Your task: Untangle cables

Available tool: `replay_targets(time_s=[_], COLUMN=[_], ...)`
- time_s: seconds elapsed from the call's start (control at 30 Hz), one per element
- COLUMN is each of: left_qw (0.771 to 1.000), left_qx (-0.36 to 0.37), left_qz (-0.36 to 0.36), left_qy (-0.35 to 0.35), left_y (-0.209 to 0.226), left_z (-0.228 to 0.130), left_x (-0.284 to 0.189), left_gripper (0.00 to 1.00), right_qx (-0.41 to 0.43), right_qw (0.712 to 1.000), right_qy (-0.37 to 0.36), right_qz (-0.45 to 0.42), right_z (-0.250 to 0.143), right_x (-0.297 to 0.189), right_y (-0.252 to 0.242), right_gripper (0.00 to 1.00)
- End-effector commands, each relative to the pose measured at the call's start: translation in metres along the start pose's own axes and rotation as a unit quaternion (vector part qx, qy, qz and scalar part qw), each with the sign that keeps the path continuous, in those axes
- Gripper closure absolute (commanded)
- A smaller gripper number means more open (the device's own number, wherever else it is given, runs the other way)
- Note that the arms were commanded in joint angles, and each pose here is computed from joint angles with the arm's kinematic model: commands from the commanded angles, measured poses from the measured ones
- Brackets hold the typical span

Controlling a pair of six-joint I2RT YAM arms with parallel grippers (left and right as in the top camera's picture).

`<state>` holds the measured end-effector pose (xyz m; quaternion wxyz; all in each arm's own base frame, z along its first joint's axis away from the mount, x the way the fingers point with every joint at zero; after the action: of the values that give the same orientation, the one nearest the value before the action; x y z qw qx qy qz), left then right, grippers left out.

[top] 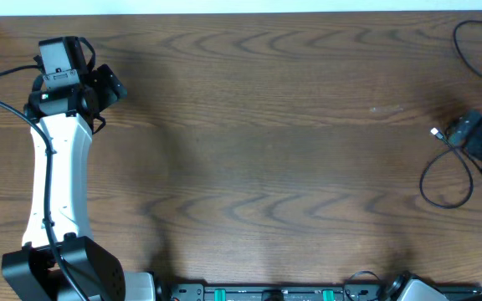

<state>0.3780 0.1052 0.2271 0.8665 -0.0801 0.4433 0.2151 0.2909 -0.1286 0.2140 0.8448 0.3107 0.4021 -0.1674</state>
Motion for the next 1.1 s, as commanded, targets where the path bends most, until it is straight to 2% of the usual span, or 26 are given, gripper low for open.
replay_targets(time_s=[0.0,1.07], left_qw=[1.000,1.000], left_qx=[-0.001,-0.001], left_qz=[0.000,0.000], left_qy=[0.001,0.001], left_y=[-0.0004,-0.0004], left_z=[0.0011,0.0011], left_x=[0.0013,0.0013], left_gripper=[0.00,0.00], right_qx=[-0.002,0.006], right_qw=[1.000,0.999], right_qy=[0.012,0.035], right_qz=[0.020,0.013], right_z=[-0.0047,-0.0146], right_x=[0.0005,0.0001], right_y=[0.0094,0.0064], right_gripper=[0.01,0.01])
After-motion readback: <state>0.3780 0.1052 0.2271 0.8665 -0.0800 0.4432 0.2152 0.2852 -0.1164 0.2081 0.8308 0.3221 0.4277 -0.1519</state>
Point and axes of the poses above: each gripper's point midway between its finger pads, its own x axis out along the fingers, its own y axis along the line the jaws close on, z = x × y, the point moved 4 cm from there along -x, back along the fingers, and after that the axes turned 12 degrees about x, right-handed, at the moved point
